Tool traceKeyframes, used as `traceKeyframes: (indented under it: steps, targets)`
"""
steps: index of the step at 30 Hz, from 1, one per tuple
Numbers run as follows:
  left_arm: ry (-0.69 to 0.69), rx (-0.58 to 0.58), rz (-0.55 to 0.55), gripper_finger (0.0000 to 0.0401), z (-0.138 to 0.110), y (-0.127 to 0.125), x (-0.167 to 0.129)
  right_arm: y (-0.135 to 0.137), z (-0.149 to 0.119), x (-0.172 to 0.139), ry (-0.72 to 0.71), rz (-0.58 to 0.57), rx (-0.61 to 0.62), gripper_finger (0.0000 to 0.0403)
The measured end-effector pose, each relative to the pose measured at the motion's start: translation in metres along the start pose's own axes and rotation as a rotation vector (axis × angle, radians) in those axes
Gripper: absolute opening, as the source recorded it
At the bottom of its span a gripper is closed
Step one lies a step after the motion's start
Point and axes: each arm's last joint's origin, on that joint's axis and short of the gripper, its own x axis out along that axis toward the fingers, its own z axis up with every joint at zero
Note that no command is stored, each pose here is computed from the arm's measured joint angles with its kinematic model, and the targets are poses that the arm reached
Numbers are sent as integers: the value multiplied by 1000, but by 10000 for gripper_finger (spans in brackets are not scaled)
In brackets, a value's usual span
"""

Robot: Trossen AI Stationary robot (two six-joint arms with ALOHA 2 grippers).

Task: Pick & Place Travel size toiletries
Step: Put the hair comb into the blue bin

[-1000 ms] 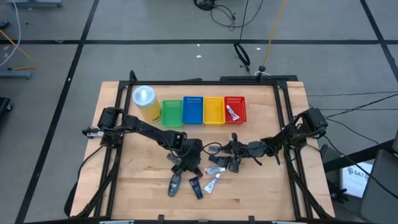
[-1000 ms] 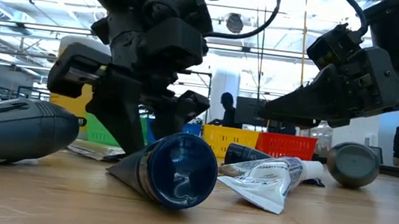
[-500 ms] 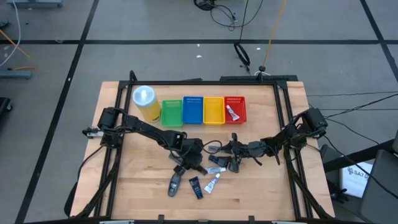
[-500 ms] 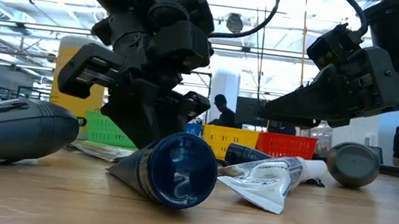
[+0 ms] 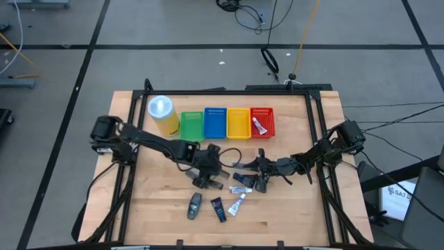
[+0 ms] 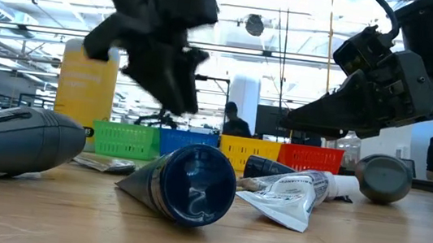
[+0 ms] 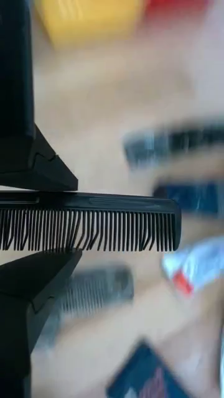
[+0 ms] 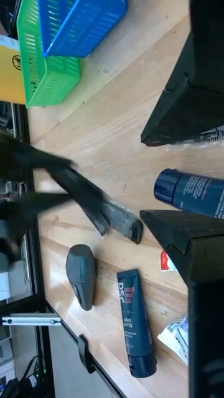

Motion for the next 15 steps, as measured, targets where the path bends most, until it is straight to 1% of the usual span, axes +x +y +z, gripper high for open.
traceKeyframes:
  steps: [2,4,5,7,9,11,15]
  targets:
    - [11,-35,149,147,1,9,-15,0,0,0,0,-1,0,171]
    - [13,-97,303,147,1,22,-26,0,0,0,0,-1,-1,171]
    - [2,-139,373,147,0,31,-30,0,0,0,0,-1,-1,171]
    - [-45,-265,469,147,-1,50,-36,0,0,0,0,-1,-3,171]
    - [-109,-429,526,147,-6,71,-38,0,0,0,0,-1,-1,171]
    - [-142,-564,567,147,-14,91,-35,0,0,0,0,0,0,171]
    - [-156,-734,622,147,-33,122,-21,0,0,0,0,0,0,171]
